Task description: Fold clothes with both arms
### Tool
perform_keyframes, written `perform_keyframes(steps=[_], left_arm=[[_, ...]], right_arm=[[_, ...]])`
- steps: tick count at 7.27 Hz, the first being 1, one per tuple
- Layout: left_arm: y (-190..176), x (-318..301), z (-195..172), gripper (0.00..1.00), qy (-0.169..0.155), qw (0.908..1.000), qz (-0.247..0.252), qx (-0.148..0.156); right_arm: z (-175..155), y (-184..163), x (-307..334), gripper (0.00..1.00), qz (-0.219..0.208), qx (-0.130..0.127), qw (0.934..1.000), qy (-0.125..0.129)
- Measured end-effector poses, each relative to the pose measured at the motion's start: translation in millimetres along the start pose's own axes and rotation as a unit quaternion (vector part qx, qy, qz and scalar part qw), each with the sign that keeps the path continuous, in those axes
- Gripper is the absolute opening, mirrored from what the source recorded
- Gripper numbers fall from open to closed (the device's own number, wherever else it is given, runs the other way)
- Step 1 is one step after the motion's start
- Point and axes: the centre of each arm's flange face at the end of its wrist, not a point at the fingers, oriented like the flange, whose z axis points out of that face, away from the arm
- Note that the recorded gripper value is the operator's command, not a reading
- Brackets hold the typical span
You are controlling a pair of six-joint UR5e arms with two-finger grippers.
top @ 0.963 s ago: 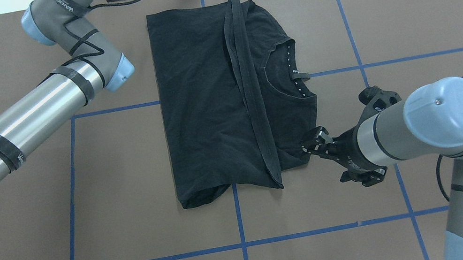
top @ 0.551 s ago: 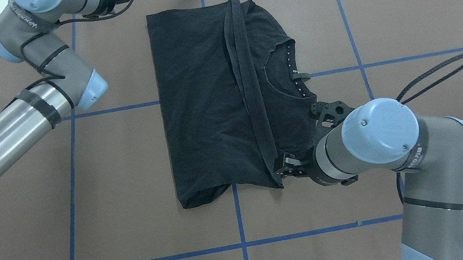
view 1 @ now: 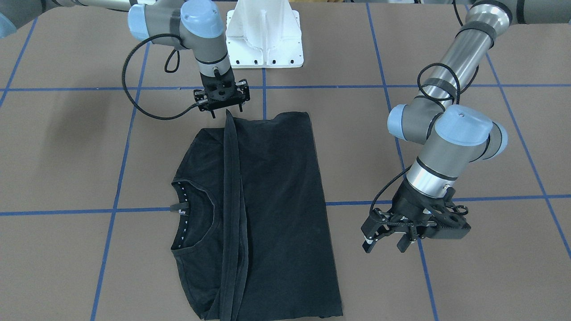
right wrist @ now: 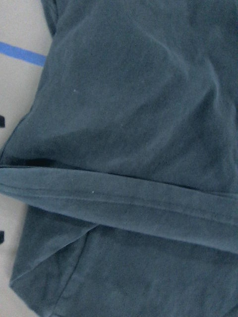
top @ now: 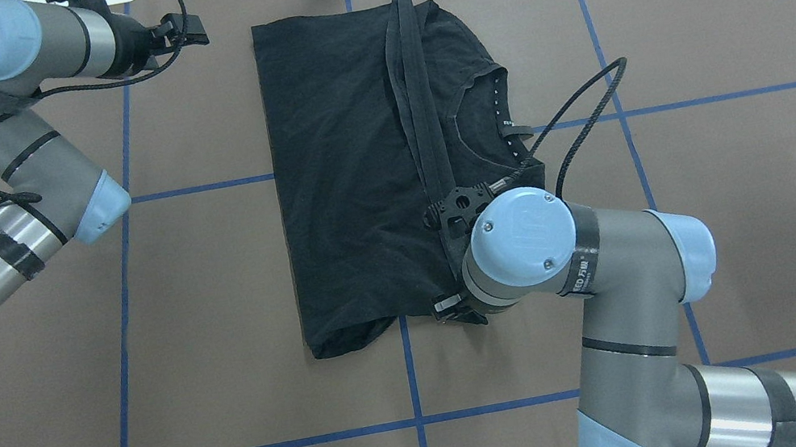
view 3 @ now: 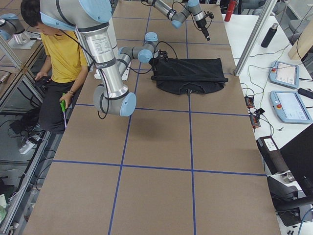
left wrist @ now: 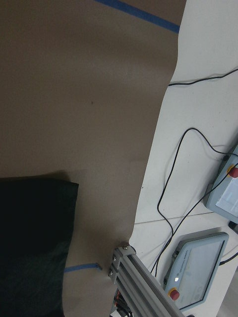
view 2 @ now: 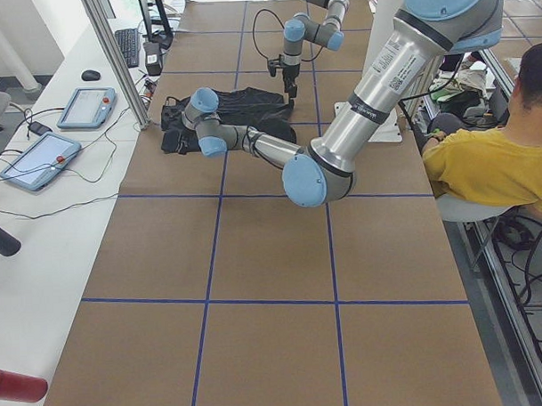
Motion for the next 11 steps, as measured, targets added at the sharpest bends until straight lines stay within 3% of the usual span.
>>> perform_keyframes(steps=[1,2,3,4,9,11], left_arm=[[1.2,-0.7,-1.3,1.00,0.001,1.0000,0.000,0.000],[1.8,-0.5,-1.7,1.00,0.001,1.0000,-0.001,0.000],[2.1,-0.4,-1.7,1.00,0.001,1.0000,-0.001,0.000],[2.1,-0.5,-1.8,1.00,0.001,1.0000,-0.002,0.000],[2.0,1.0,-2.3,1.00,0.003,1.0000,-0.005,0.000],[1.9,1.9,-3.0,1.00,0.004,1.0000,-0.005,0.000]], right_arm=[[5.6,-2.0,-4.3,0.52,-0.026,-0.002,0.9996,0.004],[8.9,-0.6,-6.5,0.37,-0.041,-0.004,0.9991,0.006],[10.6,1.5,-7.9,0.05,-0.047,-0.006,0.9989,0.006],[11.7,3.6,-8.2,0.00,-0.049,-0.007,0.9987,0.006],[-4.4,-4.6,19.4,0.00,-0.038,-0.011,0.9992,-0.001],[-14.1,30.8,77.9,0.00,-0.011,-0.020,0.9997,0.012]])
